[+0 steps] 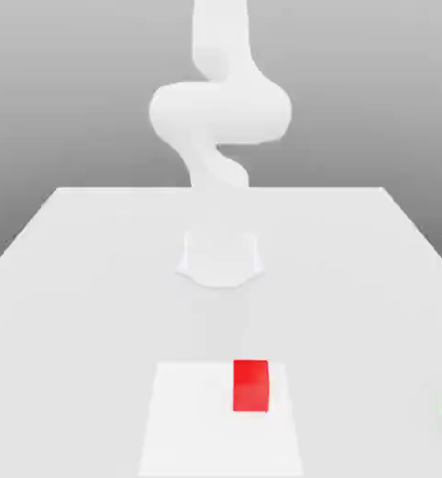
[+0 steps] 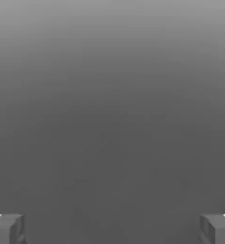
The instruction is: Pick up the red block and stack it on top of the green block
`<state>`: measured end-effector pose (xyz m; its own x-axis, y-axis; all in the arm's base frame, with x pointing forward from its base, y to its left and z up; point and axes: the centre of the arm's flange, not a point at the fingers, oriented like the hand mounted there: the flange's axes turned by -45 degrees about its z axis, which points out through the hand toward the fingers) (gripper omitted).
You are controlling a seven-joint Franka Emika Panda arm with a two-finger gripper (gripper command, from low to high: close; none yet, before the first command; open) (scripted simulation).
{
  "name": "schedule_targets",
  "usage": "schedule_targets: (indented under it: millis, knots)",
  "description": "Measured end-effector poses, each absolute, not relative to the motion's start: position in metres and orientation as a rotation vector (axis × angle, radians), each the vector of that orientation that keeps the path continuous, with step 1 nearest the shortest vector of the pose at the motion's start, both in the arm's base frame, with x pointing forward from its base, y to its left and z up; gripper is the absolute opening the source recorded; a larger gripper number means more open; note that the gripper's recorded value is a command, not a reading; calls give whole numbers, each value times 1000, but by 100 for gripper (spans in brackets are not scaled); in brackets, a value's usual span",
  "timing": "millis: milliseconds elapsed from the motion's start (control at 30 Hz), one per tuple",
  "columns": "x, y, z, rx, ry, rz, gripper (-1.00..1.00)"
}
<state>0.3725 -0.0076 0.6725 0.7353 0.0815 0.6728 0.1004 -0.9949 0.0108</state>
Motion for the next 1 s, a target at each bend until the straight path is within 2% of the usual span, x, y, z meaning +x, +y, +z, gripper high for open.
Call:
schedule_targets:
  millis: [233,433,733,1000]
  knots:
    - [429,-3,549,-2883,-651,-848,0]
    - [447,18,440,-2804,-1070,-620,0]
    - [424,45,296,-2572,-1682,-287,0]
    - [380,42,214,-2283,-2156,-19,0]
